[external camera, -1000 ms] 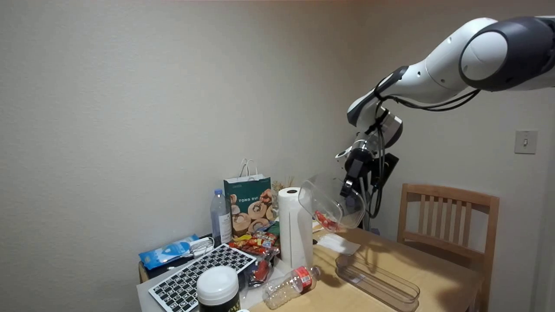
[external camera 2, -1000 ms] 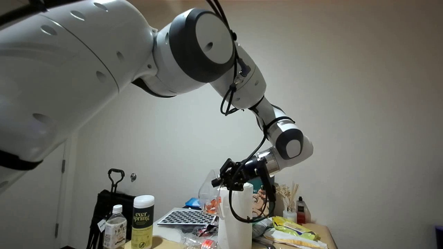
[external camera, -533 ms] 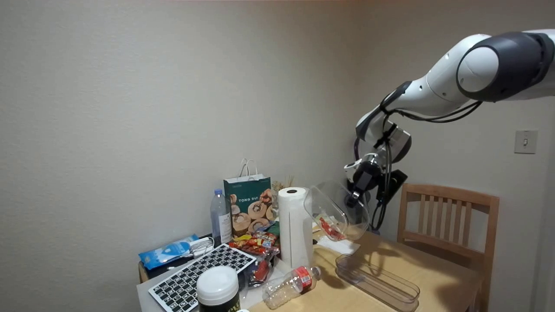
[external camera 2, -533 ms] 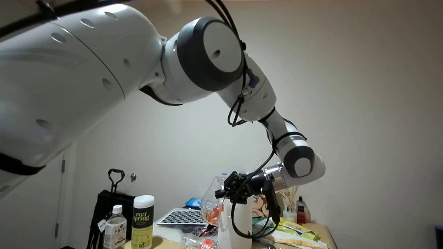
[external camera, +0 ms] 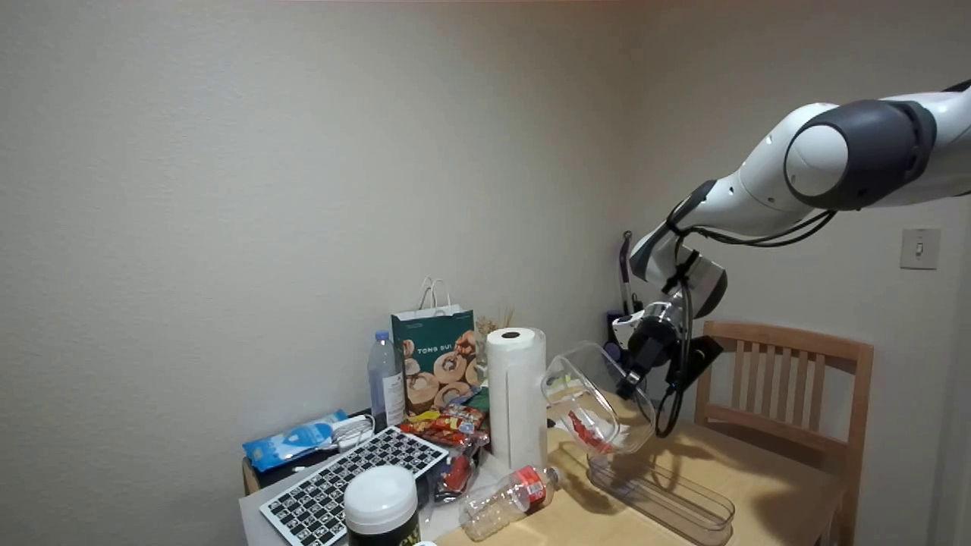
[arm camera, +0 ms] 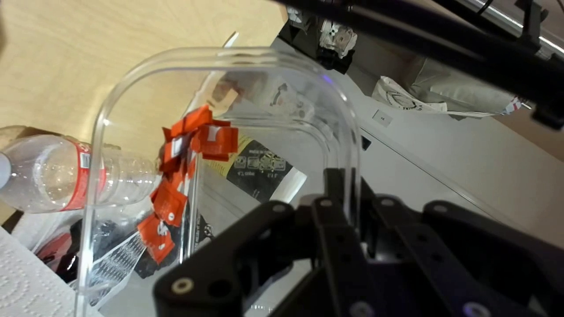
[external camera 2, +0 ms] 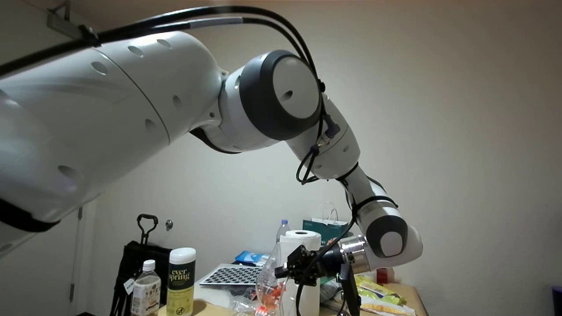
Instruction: Pour the contents from the container on the left to the container on the right
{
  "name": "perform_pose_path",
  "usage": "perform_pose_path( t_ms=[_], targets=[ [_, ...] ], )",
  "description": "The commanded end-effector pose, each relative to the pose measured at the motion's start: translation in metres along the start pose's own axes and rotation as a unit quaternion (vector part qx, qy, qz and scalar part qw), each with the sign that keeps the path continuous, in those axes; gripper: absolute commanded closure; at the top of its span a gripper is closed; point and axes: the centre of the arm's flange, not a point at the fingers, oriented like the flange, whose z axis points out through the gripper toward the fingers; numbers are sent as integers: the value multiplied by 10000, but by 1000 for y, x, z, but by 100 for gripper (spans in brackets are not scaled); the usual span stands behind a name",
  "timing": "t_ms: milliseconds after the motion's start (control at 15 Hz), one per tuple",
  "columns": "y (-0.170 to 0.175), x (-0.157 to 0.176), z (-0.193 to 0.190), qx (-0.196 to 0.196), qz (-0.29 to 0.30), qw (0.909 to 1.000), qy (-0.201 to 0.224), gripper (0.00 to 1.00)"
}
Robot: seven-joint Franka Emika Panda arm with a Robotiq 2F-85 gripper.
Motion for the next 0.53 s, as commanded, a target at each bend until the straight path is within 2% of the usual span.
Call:
perform_pose_path(
  t_ms=[0,467],
  targets=[
    [5,-5,-9,79,-243,9996,146,94],
    [-2,-33,-51,-35,-77,9978,660,94]
  ],
)
